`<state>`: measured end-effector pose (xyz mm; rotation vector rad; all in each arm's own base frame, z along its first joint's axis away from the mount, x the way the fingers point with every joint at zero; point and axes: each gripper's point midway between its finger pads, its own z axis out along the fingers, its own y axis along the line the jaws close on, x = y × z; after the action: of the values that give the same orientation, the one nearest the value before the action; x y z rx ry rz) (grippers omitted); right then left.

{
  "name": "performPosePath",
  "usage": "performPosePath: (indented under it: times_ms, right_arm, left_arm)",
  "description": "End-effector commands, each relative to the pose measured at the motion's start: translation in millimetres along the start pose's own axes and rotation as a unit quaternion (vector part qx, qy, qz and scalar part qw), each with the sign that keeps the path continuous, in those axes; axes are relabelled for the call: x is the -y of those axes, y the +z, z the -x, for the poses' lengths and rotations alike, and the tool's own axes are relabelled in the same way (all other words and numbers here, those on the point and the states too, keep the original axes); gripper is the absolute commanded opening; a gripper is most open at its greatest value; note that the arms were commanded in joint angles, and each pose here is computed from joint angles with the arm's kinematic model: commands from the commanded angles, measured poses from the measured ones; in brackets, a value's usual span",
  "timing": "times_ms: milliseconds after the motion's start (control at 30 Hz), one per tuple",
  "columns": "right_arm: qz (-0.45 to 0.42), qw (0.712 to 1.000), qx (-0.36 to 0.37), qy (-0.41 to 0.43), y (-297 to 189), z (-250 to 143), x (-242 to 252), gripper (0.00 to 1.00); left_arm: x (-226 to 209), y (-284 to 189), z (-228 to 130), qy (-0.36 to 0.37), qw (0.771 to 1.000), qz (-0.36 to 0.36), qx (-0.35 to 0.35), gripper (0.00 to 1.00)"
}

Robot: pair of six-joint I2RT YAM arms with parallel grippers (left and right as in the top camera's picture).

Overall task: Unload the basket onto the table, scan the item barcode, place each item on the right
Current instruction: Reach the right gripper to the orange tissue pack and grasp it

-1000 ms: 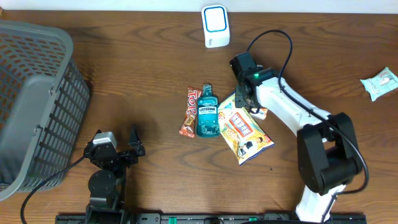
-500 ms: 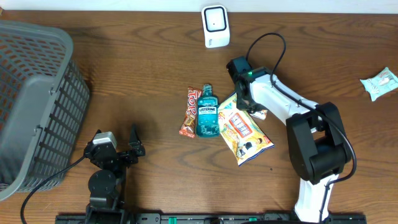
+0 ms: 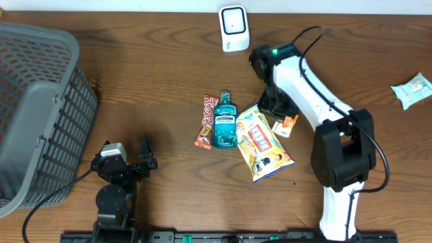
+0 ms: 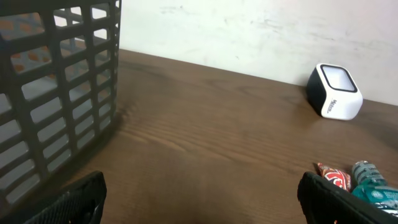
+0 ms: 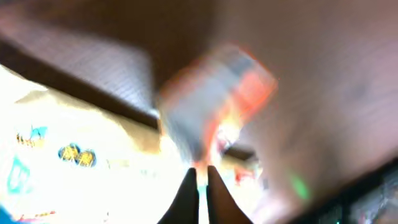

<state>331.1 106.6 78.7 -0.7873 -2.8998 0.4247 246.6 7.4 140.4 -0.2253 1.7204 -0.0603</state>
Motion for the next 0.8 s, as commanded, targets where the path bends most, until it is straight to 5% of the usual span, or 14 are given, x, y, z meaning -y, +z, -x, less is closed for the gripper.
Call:
performPosePath:
  times_ms: [0,167,300,467,667,767]
  right_arm:
    - [0.020,0.993,-0.024,0.110,-15,1,1,0.01]
    - [0.023,0.989,-0.035,0.138,-11,5,4,0.01]
    - [0.006,0.991,-0.007,0.134,-9,14,11,0.44]
    - [-0.008,0.995,0.070,0.076,-5,40,9,0.78]
    - [0.017,0.996,0.072,-0.040,28,28,-21,0.77]
    - [0.027,0.997,0.059,-0.044,47,20,-27,0.67]
  left_arm:
    - [-8,1,-17,0.001,1.000,0.017,-0.025,0.98]
    - [-8,1,-17,0.001,1.000,0.017,-0.025,0.98]
    - [-8,1,-17,0.001,1.000,0.017,-0.025,0.98]
    - [-8,1,-17,0.001,1.000,0.017,-0.025,0.98]
    - [-8,1,-17,0.001,1.000,0.017,-0.025,0.98]
    - [-8,1,-17,0.001,1.000,0.017,-0.025,0.98]
